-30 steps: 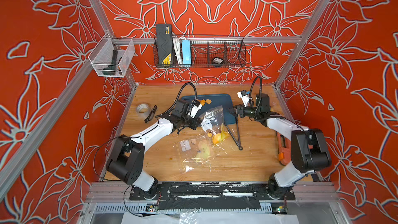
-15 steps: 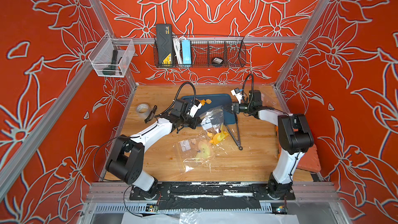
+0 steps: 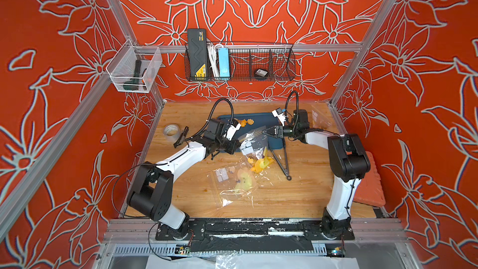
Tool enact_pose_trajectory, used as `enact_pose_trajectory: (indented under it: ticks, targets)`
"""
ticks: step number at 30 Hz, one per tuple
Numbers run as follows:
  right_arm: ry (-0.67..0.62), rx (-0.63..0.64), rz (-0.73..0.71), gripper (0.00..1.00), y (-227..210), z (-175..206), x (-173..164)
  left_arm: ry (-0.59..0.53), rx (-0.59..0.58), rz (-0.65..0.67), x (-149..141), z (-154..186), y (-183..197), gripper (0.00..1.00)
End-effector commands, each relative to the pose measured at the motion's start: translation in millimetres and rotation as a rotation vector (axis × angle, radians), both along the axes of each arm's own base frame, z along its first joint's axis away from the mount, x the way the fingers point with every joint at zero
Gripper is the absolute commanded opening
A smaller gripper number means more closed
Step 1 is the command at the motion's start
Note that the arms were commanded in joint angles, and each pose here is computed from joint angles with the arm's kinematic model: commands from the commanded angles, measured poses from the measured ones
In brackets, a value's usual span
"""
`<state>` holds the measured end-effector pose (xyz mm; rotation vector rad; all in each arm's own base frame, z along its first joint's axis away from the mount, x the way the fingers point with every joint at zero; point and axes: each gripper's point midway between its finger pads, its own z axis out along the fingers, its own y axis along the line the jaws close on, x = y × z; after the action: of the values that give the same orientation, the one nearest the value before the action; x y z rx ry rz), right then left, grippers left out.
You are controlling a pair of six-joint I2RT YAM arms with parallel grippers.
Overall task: Put the cookies into a resealable bag to prevent moisture
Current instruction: Place the ziploc bag at the center of the board.
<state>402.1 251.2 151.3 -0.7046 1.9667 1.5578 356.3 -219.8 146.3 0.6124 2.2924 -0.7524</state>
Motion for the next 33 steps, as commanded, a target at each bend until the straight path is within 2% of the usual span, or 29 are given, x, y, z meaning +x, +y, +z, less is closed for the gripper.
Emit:
enact_pose_trajectory:
  ticks: [1, 15, 24, 28, 33]
  targets:
    - [-0.074, 0.031, 0.021, 0.43, -1, 24, 1, 0.001, 0.009, 0.017, 4, -6, 7, 0.0]
    - [-0.083, 0.026, -0.007, 0.0, -6, 31, 5, 0.012, 0.012, 0.057, 9, -8, 17, 0.0]
    - [-0.15, -0.022, -0.111, 0.0, -20, 59, -18, -0.022, -0.022, 0.085, 15, 6, 23, 0.0]
    - [-0.172, -0.108, -0.226, 0.0, -34, 57, -39, -0.041, -0.056, 0.046, 16, 18, 16, 0.0]
    - [-0.203, -0.182, -0.286, 0.0, -38, 51, -73, -0.065, -0.122, -0.031, 11, 32, 3, 0.0]
